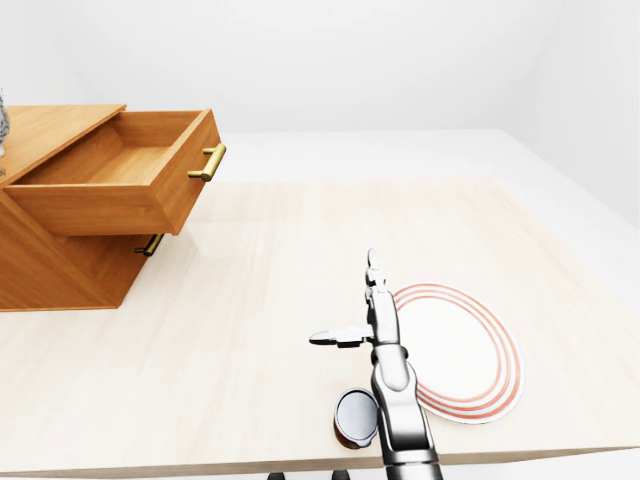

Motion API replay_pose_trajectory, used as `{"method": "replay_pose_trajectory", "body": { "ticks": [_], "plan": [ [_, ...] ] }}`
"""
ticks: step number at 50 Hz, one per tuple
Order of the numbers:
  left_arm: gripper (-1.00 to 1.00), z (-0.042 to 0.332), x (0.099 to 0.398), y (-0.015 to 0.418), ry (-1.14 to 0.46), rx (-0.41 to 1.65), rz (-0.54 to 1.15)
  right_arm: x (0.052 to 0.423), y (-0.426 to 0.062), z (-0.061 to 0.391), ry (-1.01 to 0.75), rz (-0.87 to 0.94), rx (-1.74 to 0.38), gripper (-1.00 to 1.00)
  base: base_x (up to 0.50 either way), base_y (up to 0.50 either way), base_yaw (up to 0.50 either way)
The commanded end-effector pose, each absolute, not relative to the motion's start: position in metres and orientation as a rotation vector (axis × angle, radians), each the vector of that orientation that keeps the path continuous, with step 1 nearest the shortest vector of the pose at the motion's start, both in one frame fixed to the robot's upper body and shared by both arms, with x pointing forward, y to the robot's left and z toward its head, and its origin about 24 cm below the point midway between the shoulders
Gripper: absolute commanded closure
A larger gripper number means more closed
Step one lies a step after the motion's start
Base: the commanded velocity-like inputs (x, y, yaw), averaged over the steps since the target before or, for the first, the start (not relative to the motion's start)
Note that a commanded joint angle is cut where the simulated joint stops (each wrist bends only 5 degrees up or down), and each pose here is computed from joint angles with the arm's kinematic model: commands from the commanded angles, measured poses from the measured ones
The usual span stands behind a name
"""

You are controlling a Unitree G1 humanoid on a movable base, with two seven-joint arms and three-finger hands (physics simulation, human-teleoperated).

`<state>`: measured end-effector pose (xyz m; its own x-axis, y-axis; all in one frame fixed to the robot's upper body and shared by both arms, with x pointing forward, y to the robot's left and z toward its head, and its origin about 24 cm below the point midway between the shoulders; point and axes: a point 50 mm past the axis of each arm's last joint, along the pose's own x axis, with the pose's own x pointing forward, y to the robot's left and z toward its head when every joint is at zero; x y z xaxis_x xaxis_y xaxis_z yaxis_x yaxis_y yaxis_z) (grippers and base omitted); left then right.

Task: Put the bowl on top of the cabinet.

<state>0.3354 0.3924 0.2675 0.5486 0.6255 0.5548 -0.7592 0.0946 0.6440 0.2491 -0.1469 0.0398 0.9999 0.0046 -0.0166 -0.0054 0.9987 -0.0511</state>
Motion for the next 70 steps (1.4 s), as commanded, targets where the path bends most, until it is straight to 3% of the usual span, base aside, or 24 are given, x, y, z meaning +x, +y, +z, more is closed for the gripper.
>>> {"method": "replay_pose_trajectory", "body": {
  "ticks": [1,22,33,38,47,56,65,70],
  "plan": [
    [-1.0,0.264,0.337,0.391,-0.149,1.024,1.028,0.25,-0.146,0.038,0.021,0.008,-0.053,-1.0,0.0,0.0,0.0],
    [-1.0,0.263,0.337,0.391,-0.153,1.029,1.026,0.25,-0.145,0.038,0.022,0.009,-0.054,-1.0,0.0,0.0,0.0],
    [-1.0,0.29,0.334,0.384,-0.287,0.975,1.06,0.251,-0.143,0.036,0.026,0.013,-0.056,-1.0,0.0,0.0,0.0],
    [-1.0,0.329,0.318,0.367,-0.562,0.859,1.095,0.251,-0.143,0.036,0.026,0.015,-0.056,-1.0,0.0,0.0,0.0],
    [-1.0,0.373,0.276,0.316,-0.933,0.825,0.892,0.251,-0.143,0.036,0.026,0.016,-0.056,-1.0,0.0,0.0,0.0],
    [-1.0,0.386,0.242,0.291,-1.016,0.802,0.834,0.251,-0.143,0.036,0.025,0.015,-0.055,-1.0,0.0,0.0,0.0],
    [-1.0,0.392,0.202,0.253,-1.229,0.82,0.714,0.251,-0.143,0.036,0.025,0.017,-0.055,-1.0,0.0,0.0,0.0],
    [-1.0,0.388,0.195,0.24,-1.269,0.816,0.658,0.25,-0.143,0.037,0.022,0.017,-0.054,-1.0,0.0,0.0,0.0]
  ]
}}
